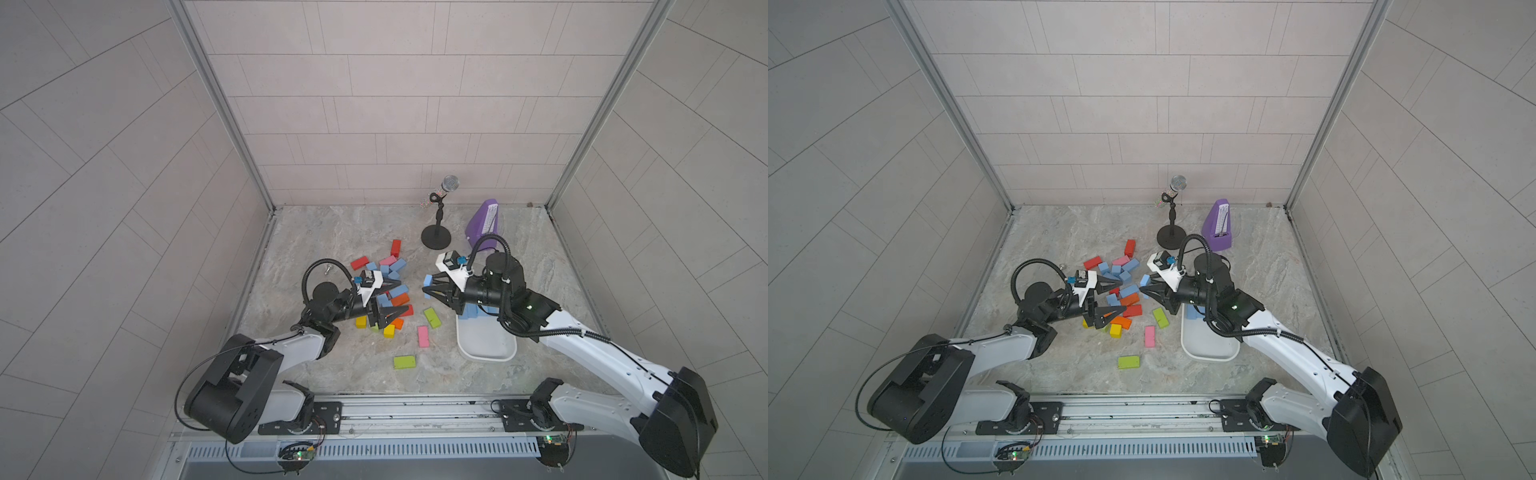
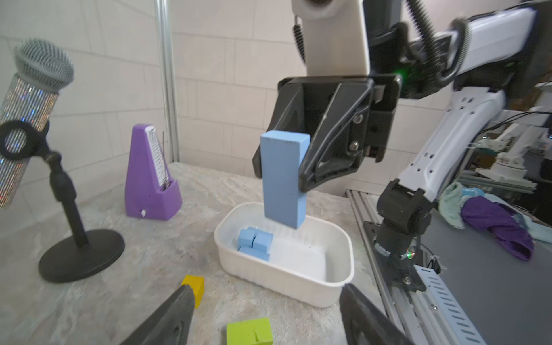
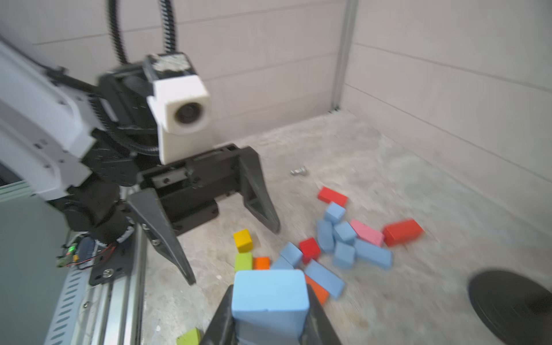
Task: Pick out the blue building blocks
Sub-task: Place the building block in the storage box.
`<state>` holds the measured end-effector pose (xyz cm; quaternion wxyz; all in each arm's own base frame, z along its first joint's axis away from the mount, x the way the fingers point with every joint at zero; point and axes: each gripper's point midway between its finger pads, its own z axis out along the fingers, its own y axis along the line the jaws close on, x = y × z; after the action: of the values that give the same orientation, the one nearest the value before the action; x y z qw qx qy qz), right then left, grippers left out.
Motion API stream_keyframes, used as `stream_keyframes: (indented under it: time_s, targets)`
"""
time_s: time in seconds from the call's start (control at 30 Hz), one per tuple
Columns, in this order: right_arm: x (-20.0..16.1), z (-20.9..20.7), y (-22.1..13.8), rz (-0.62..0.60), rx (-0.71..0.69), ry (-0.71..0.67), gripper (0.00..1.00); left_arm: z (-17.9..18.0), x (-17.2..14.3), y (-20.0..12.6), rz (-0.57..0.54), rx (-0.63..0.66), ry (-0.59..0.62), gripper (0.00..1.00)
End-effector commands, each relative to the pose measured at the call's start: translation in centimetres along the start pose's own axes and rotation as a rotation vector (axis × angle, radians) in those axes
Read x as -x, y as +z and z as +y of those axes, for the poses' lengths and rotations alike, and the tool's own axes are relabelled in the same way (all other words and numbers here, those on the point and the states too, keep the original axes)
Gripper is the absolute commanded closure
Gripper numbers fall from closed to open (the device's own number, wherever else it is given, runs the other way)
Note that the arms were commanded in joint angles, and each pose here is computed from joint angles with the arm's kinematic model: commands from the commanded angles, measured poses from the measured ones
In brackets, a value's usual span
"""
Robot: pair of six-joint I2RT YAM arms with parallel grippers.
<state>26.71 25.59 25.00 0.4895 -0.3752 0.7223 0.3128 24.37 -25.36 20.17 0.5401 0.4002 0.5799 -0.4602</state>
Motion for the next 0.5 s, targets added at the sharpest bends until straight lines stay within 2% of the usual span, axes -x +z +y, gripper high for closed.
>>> stream_keyframes:
  time_s: [0.0,0.13,0.3,0.47]
  targets:
    - [-7.1,-6.1,-2.3,0.241,-0.309,0.251,1.0,3.1,-1.9,0.5,0.11,0.135,-0.038,0.19]
    - [-13.3,-9.8,-5.4,0.4,-0.477,0.589,1.0,4.7,-3.3,0.4,0.204,0.211,-0.071,0.19]
    - [-16.6,-11.8,-6.7,0.508,-0.626,0.663,0.97,4.7,-3.5,0.6,0.219,0.199,-0.069,0.19]
    - [-17.6,-12.0,-4.9,0.547,-0.594,0.752,0.95,4.2,-3.7,0.6,0.219,0.171,-0.075,0.19]
